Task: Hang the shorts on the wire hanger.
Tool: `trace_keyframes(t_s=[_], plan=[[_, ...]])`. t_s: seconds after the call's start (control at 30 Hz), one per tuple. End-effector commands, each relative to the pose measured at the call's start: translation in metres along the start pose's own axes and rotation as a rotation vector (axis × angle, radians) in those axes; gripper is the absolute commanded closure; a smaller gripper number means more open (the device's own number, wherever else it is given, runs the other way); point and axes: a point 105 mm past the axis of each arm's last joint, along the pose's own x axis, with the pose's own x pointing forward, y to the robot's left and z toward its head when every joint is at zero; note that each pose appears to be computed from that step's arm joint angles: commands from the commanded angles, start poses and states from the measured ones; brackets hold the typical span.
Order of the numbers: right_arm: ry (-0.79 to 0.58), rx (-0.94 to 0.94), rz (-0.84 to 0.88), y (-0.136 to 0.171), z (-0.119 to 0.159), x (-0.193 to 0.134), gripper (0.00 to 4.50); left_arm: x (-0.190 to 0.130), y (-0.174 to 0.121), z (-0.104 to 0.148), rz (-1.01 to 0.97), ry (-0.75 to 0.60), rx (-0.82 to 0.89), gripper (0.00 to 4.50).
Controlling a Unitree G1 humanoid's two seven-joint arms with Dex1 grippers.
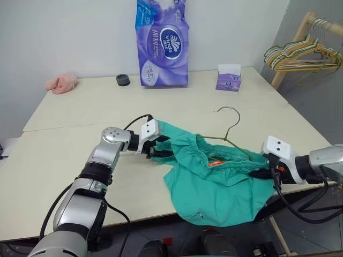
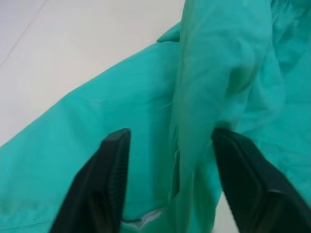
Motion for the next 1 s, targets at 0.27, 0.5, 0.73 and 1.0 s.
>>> trace_keyframes(t_s=[0.27, 0.5, 0.73, 1.0], plan=[[-0.167, 0.344, -0.116, 0.008, 0.002, -0.012, 4.50, -0.021, 0.034, 0.052, 0.179, -0.173, -0.008, 0.89], [-0.288, 0.551, -0.204, 0.021, -0.014, -0.032, 4.50, 0.016, -0.009, 0.105, -0.007, -0.311, -0.037, 0.89], [-0.384, 0.660, -0.382, 0.021, -0.025, -0.057, 4.50, 0.043, -0.041, 0.142, -0.141, -0.358, -0.064, 0.89], [-0.430, 0.965, -0.779, 0.018, -0.043, -0.102, 4.50, 0.083, -0.061, 0.200, -0.189, -0.463, 0.050, 0.89]])
